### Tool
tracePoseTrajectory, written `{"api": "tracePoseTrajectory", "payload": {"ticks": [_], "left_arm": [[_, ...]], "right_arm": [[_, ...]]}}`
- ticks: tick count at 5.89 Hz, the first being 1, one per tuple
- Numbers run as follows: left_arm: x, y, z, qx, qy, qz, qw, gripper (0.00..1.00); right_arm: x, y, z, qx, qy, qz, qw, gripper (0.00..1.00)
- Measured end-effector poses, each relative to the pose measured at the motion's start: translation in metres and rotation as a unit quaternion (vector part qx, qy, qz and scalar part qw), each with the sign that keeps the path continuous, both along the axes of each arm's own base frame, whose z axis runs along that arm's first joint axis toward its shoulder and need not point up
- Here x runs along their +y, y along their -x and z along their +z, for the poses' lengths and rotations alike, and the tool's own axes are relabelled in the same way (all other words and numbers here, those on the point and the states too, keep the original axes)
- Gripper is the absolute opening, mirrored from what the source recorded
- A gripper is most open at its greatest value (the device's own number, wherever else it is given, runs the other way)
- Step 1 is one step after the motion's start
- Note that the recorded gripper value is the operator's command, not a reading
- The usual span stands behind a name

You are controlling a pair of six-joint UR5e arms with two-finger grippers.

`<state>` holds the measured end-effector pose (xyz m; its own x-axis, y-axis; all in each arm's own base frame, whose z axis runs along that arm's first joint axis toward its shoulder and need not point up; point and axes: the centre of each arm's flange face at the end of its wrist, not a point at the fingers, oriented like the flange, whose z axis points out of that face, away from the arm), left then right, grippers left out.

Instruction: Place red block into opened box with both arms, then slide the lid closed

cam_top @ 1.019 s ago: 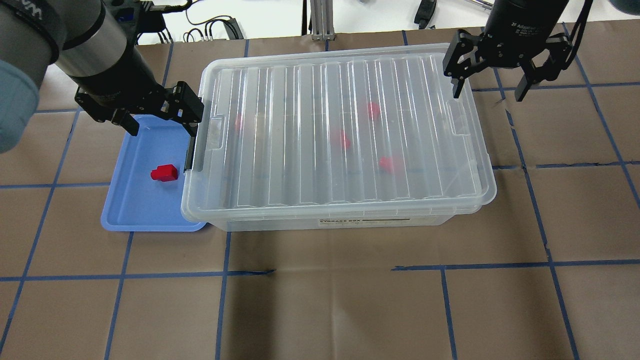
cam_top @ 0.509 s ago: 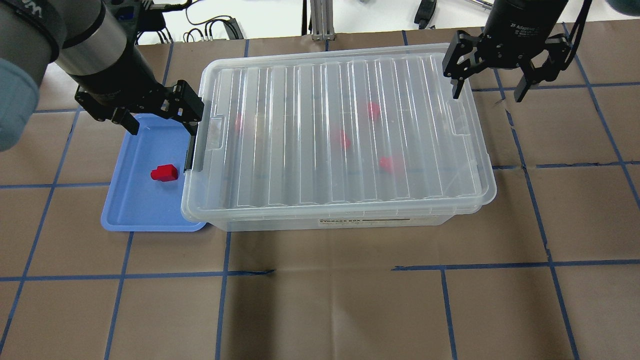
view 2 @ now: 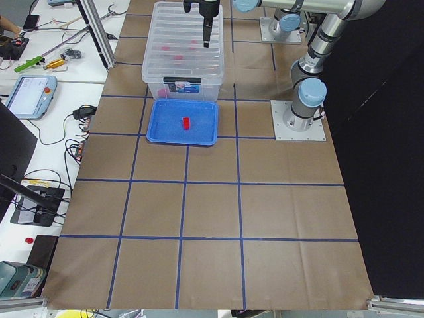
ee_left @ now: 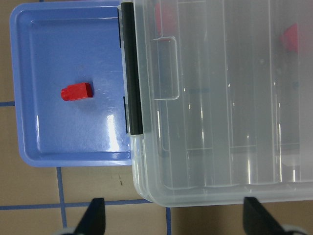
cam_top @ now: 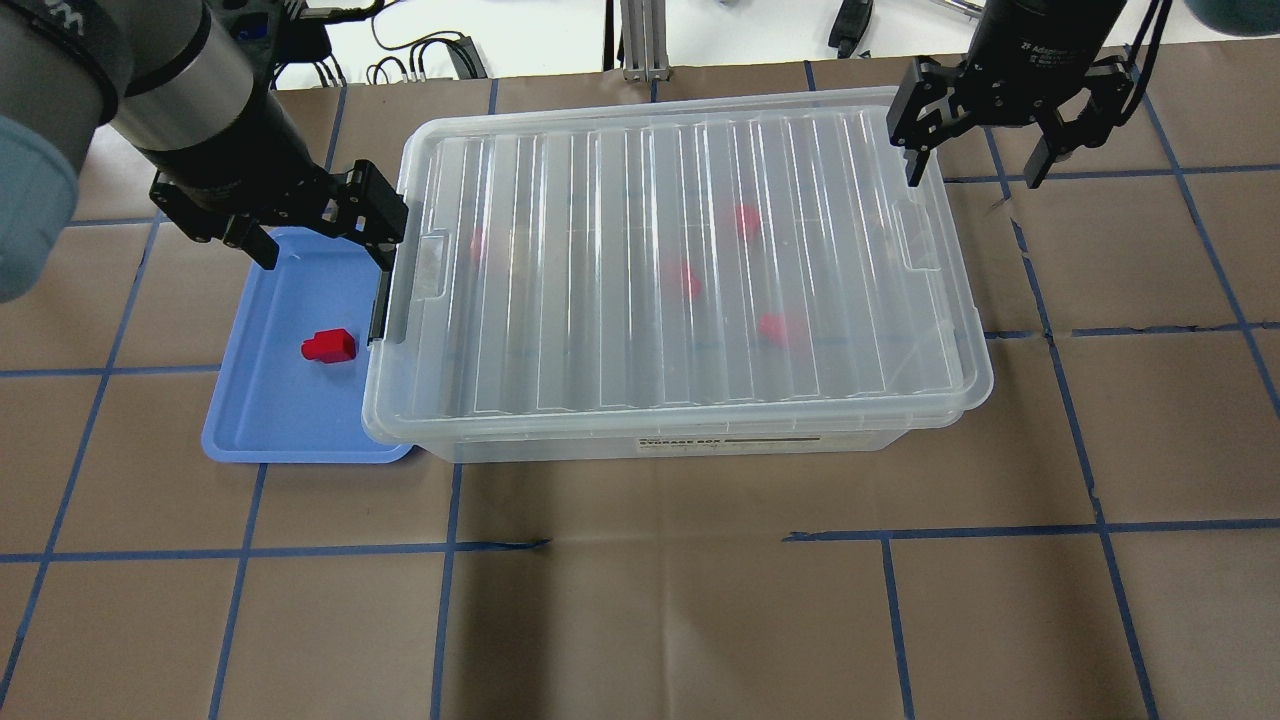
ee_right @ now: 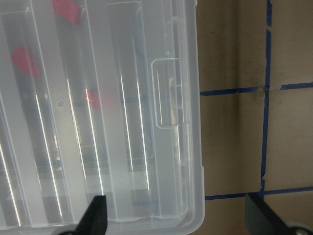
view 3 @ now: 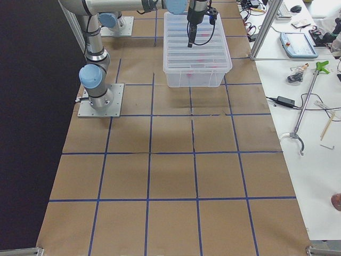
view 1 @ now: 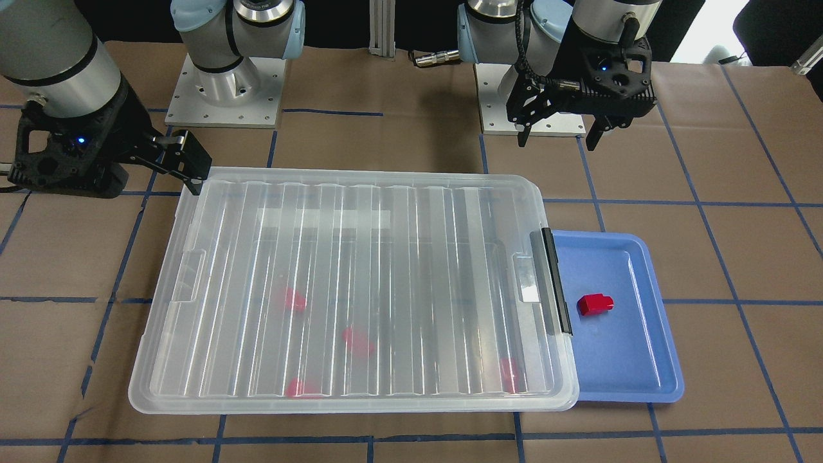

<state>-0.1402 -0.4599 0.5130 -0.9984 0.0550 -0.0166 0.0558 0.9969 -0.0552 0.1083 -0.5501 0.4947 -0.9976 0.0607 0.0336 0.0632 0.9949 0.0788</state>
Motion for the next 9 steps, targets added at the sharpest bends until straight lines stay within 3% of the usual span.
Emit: {"api": "tracePoseTrajectory", "payload": {"ticks": [2, 6, 9], "left_arm": [[0.0, 0.0, 0.0, 0.0, 0.0, 0.001, 1.0, 0.99], [0.0, -0.001, 0.001, 0.0, 0.001, 0.001, 1.0, 0.99], [0.0, -0.001, 0.001, 0.0, 0.001, 0.002, 1.0, 0.99]], "right_arm": [[-0.013, 0.037, -0.024, 0.007, -0.013, 0.019, 0.9997, 1.0], [-0.003, 0.058, -0.131, 0.004, 0.004, 0.022, 0.9998, 1.0], [0.001, 0.061, -0.146, 0.007, -0.002, 0.038, 0.9992, 1.0]]}}
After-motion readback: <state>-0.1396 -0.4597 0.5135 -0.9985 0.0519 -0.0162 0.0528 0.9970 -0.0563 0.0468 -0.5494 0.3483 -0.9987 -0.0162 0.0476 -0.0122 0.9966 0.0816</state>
